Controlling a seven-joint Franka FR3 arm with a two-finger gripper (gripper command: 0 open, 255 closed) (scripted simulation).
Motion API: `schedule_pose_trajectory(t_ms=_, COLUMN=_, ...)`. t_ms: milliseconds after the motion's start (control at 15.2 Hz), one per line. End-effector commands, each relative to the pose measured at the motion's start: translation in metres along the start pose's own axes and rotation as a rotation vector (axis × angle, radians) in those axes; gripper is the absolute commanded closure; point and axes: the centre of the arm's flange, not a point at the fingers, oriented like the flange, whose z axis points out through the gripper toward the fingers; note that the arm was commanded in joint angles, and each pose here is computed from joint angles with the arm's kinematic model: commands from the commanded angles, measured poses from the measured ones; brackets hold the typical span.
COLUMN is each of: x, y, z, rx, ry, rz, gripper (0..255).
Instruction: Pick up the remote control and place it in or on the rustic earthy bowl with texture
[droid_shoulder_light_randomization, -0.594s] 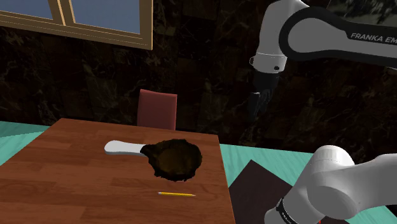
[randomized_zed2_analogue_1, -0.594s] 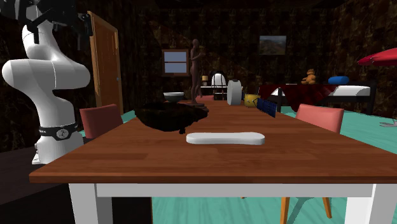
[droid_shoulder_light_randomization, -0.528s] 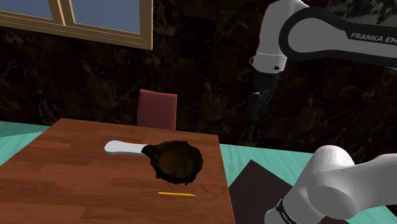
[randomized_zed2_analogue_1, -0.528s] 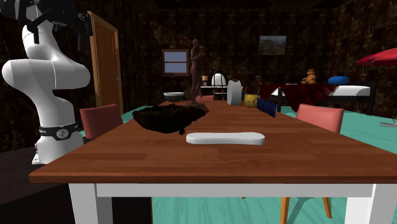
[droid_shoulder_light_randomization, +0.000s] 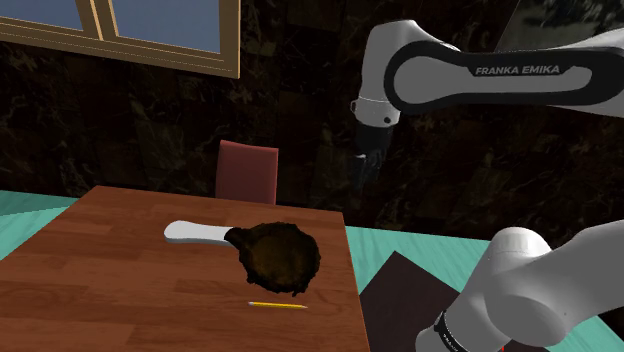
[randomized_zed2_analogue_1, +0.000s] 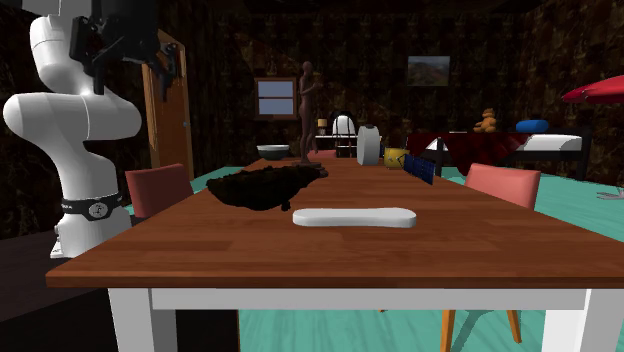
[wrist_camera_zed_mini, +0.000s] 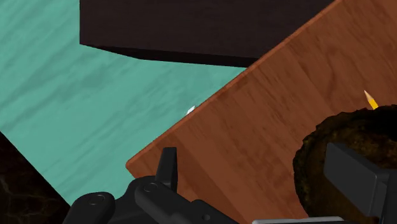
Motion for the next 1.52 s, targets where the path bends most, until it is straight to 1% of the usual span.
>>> schedule_pose_trajectory(t_ms=0, x=0.021, y=-0.009, z=0.010, rx=0.000, ry=0.010, rz=-0.033, gripper=0)
schedule_pose_trajectory(t_ms=726, x=0.134, y=-0.076, z=0.057, rx=-0.001, ry=0.055, rz=-0.209, gripper=0)
schedule_pose_trajectory(t_ms=1452, x=0.235, y=-0.161, z=0.099, rx=-0.002, ry=0.101, rz=-0.385, gripper=0)
